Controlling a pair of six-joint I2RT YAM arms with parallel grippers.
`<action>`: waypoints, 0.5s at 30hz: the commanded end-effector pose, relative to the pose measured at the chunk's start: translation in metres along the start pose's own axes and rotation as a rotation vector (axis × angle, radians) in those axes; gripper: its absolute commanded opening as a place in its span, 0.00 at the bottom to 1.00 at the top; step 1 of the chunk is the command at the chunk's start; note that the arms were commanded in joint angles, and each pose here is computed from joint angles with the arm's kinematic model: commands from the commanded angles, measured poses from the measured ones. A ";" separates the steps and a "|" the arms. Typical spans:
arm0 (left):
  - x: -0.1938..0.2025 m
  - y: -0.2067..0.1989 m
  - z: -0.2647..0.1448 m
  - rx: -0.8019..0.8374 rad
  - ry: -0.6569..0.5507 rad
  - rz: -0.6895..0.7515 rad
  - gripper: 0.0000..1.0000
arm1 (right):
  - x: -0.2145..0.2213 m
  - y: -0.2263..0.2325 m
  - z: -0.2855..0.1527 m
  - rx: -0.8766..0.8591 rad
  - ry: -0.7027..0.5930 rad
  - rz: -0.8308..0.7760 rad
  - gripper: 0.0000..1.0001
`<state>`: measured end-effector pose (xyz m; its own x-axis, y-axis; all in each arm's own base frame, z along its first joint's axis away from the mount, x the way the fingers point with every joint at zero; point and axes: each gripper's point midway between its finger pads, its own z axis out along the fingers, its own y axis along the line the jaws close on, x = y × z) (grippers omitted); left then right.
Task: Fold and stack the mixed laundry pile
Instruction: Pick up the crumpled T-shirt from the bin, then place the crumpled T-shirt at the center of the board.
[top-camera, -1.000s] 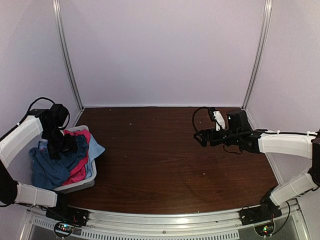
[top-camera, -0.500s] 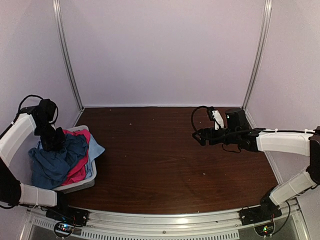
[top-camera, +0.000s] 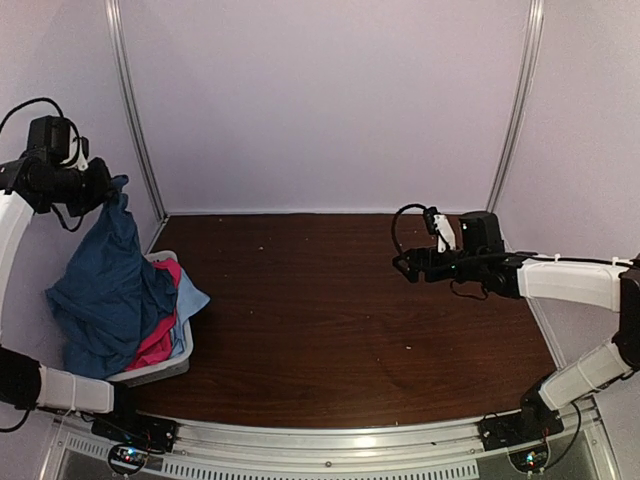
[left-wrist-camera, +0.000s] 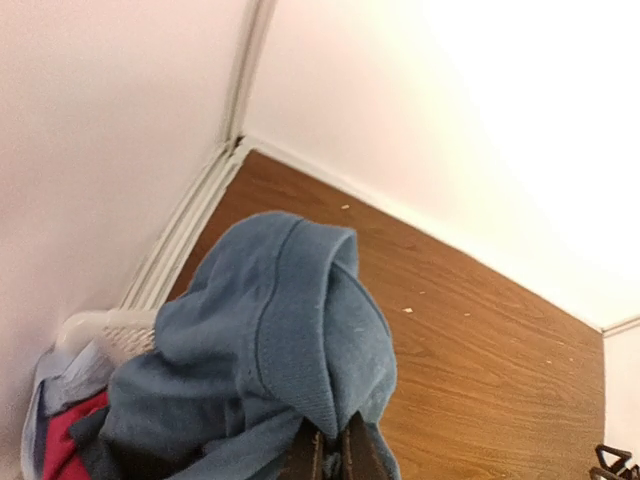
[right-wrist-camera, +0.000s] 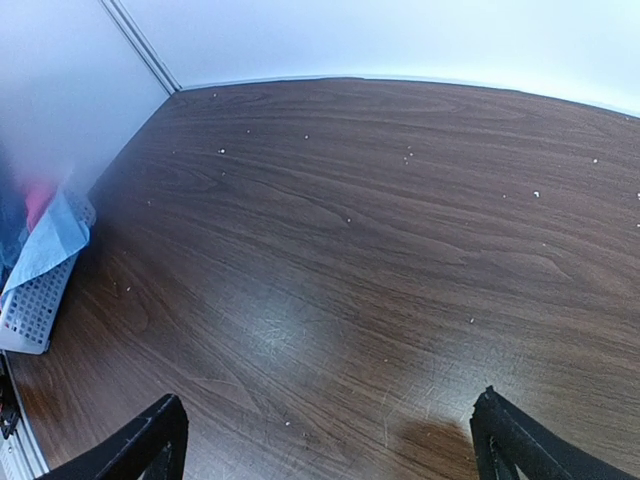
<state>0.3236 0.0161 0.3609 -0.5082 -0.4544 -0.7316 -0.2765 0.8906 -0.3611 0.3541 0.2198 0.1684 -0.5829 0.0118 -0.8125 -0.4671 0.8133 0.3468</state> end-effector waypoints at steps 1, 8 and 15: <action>-0.062 -0.110 -0.019 0.321 -0.168 0.121 0.00 | -0.032 0.005 -0.013 -0.038 -0.076 0.009 1.00; -0.111 -0.283 -0.073 0.728 -0.337 0.261 0.00 | -0.046 -0.006 -0.029 -0.034 -0.120 0.036 1.00; -0.091 -0.392 -0.112 1.203 -0.389 0.255 0.00 | -0.062 -0.021 -0.054 0.009 -0.167 0.050 1.00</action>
<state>0.4170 -0.2431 0.5805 -0.2244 -0.3315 -0.9164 0.5851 0.7062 -0.3987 0.3645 0.1814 0.2108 -0.5250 0.1180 -0.8429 -0.4324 0.8160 0.3836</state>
